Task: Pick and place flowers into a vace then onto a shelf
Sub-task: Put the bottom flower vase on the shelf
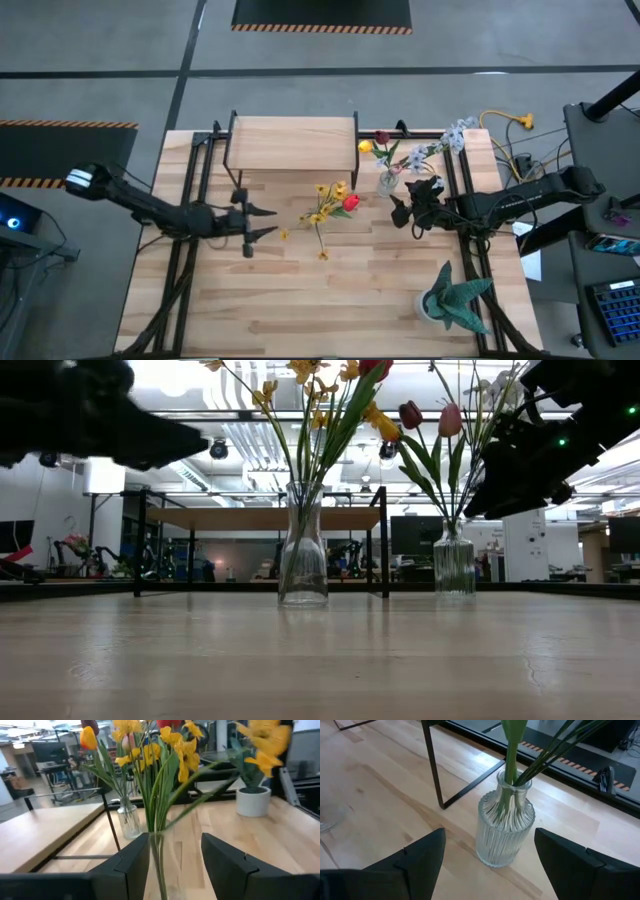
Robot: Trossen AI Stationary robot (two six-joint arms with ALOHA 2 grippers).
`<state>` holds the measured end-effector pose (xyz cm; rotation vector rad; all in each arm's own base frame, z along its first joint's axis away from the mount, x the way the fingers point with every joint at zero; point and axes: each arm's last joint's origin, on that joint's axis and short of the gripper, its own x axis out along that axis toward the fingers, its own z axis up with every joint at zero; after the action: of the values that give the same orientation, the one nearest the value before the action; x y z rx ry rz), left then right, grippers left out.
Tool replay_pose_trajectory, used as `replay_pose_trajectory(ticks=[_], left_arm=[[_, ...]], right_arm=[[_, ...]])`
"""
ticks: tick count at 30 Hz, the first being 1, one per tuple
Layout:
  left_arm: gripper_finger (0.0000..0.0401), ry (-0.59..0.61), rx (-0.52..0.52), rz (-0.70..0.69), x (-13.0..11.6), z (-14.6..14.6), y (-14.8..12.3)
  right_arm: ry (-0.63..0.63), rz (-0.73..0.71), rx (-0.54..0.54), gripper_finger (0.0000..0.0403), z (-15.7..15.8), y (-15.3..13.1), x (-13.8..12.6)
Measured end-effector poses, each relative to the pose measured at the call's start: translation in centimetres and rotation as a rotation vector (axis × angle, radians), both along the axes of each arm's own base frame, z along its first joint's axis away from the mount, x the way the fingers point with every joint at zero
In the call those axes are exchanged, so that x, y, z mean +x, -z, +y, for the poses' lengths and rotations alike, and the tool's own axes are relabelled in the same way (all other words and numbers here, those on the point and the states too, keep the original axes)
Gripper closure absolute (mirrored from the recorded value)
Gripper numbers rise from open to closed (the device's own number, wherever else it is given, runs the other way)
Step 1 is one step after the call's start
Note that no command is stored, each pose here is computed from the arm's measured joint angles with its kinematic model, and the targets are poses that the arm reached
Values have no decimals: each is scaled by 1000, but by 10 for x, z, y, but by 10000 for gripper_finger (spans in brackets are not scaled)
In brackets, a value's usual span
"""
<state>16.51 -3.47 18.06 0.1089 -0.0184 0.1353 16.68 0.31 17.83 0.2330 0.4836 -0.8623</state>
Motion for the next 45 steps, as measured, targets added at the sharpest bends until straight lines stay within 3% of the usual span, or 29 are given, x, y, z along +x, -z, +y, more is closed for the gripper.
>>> replay_pose_trajectory(ticks=[8,12,15,20,24,29,35,45], left_arm=[[238,-71,138,128,49,-10,-13],[216,-257,101,250,61,-6,-9],[180,-295,75,300,66,1,-2],[117,-185,28,326,74,12,5],[89,-126,-5,273,82,21,7],[85,-155,-12,263,92,31,18],[85,-50,-23,266,113,34,17],[85,-12,65,350,149,34,27]], right_arm=[[-6,10,-8,106,0,0,0],[-8,10,-9,106,0,0,0],[-9,5,-9,106,0,-1,-1],[-11,-11,-7,106,0,-4,-2],[-12,-13,-7,106,0,-4,-2],[-12,-14,-7,106,0,-4,-3],[-15,-10,-8,106,0,-4,-3],[-22,-8,-4,106,0,-4,-3]])
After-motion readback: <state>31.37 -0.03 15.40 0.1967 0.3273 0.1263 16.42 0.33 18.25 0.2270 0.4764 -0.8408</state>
